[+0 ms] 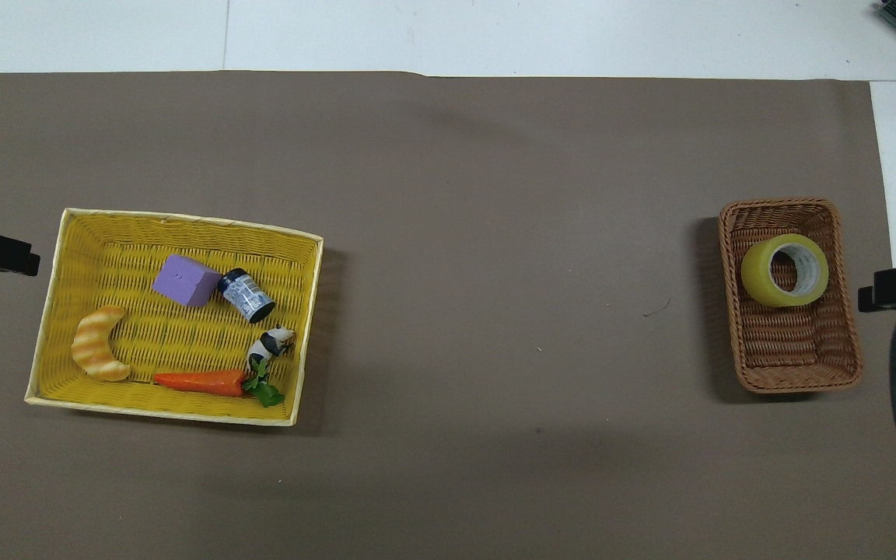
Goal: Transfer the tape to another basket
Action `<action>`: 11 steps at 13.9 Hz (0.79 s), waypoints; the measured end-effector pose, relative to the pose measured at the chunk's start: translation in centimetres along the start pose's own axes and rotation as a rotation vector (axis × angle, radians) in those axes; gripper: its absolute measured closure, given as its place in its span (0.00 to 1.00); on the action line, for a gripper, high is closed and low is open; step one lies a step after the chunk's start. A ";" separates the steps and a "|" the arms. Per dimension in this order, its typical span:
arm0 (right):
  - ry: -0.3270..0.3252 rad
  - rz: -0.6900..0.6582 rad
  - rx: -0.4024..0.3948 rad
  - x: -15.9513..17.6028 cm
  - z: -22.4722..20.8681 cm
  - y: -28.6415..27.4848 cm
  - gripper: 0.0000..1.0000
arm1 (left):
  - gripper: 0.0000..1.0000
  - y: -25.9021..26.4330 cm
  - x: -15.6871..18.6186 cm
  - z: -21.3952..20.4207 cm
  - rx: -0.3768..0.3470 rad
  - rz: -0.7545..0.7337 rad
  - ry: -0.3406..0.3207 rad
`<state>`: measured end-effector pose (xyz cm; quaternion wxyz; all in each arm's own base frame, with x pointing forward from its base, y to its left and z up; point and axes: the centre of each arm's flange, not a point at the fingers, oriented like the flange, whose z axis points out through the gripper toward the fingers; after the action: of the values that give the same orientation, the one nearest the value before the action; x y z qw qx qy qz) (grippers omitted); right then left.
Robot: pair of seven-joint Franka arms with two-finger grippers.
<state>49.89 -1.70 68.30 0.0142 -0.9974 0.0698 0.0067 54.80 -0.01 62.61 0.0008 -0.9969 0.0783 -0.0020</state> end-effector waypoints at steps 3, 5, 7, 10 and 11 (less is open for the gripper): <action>0.022 -0.024 0.000 0.4 0.3 0.0 0.00 | 0.00 0.0 0.0 0.0 0.000 0.000 0.000; 0.022 -0.041 -0.007 0.5 0.5 0.1 0.00 | 0.00 0.0 0.0 0.0 0.000 0.000 0.000; 0.022 -0.043 -0.008 0.5 0.5 0.1 0.00 | 0.00 0.0 0.0 0.0 0.000 0.000 0.000; 0.022 -0.043 -0.008 0.5 0.5 0.1 0.00 | 0.00 0.0 0.0 0.0 0.000 0.000 0.000; 0.022 -0.043 -0.008 0.5 0.5 0.1 0.00 | 0.00 0.0 0.0 0.0 0.000 0.000 0.000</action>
<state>50.37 -1.86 67.77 0.0096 -0.9988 0.0483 -0.0042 54.80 -0.01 62.61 0.0008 -0.9969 0.0784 -0.0020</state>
